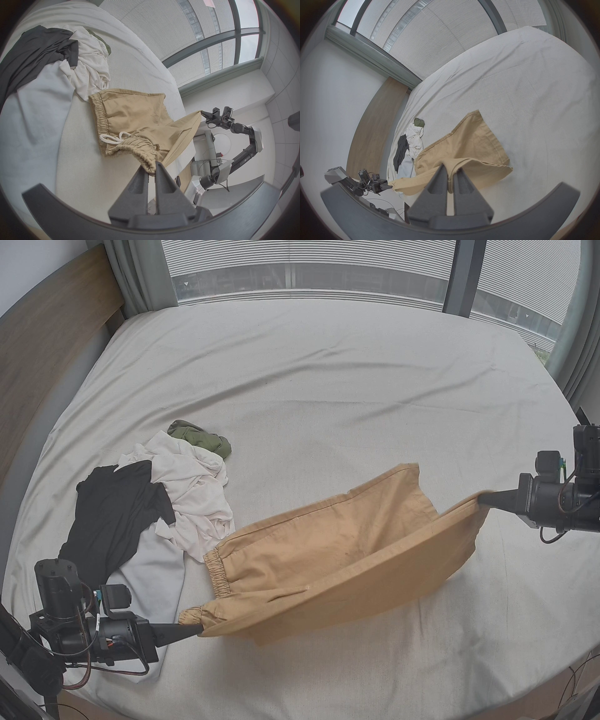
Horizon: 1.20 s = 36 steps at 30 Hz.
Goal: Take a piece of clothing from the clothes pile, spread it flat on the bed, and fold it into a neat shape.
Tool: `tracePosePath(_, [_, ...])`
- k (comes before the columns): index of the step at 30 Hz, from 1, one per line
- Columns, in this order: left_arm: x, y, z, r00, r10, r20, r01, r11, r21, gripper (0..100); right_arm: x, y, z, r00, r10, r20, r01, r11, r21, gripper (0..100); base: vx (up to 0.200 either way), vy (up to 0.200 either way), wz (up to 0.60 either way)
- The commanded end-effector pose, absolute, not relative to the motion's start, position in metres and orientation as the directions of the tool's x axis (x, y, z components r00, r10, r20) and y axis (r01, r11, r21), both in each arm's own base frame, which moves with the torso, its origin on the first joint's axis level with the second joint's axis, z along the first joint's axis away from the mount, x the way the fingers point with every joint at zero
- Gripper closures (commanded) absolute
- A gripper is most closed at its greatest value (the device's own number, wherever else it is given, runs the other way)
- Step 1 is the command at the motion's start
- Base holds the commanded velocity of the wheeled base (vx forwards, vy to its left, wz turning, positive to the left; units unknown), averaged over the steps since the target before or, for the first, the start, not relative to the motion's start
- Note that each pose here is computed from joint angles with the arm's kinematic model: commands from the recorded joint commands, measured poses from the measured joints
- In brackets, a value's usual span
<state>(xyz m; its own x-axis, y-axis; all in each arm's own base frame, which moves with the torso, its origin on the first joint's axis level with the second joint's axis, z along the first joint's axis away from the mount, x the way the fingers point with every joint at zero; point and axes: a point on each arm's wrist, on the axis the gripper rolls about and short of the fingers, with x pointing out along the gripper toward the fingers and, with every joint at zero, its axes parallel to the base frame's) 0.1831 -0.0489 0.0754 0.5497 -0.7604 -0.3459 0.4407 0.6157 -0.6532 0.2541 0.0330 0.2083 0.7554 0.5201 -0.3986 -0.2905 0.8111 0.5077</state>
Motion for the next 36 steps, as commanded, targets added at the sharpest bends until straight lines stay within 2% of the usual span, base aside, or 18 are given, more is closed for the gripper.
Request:
tracePosePath(1, [0.190, -0.050, 0.071, 0.572, -0.740, -0.354, 0.408, 0.632, -0.659, 100, 0.269, 0.035, 0.207, 0.756, 0.514, -0.406, -0.283, 0.815, 0.505, 100, 0.000, 0.000, 0.00])
tracePosePath(14, [0.203, -0.052, 0.055, 0.601, -0.716, -0.354, 0.385, 0.648, -0.658, 100, 0.292, 0.038, 0.206, 0.756, 0.513, -0.408, -0.282, 0.816, 0.504, 100, 0.000, 0.000, 0.00])
tracePosePath(27, [0.211, -0.053, 0.062, 0.634, -0.719, -0.284, 0.373, 0.607, -0.702, 100, 0.315, 0.041, 0.204, 0.756, 0.512, -0.407, -0.283, 0.817, 0.503, 100, 0.000, 0.000, 0.00])
tracePosePath(36, [0.225, -0.056, 0.058, 0.701, -0.662, -0.263, 0.339, 0.635, -0.694, 100, 0.338, 0.044, 0.198, 0.753, 0.513, -0.412, -0.282, 0.817, 0.503, 100, 0.000, 0.000, 0.00])
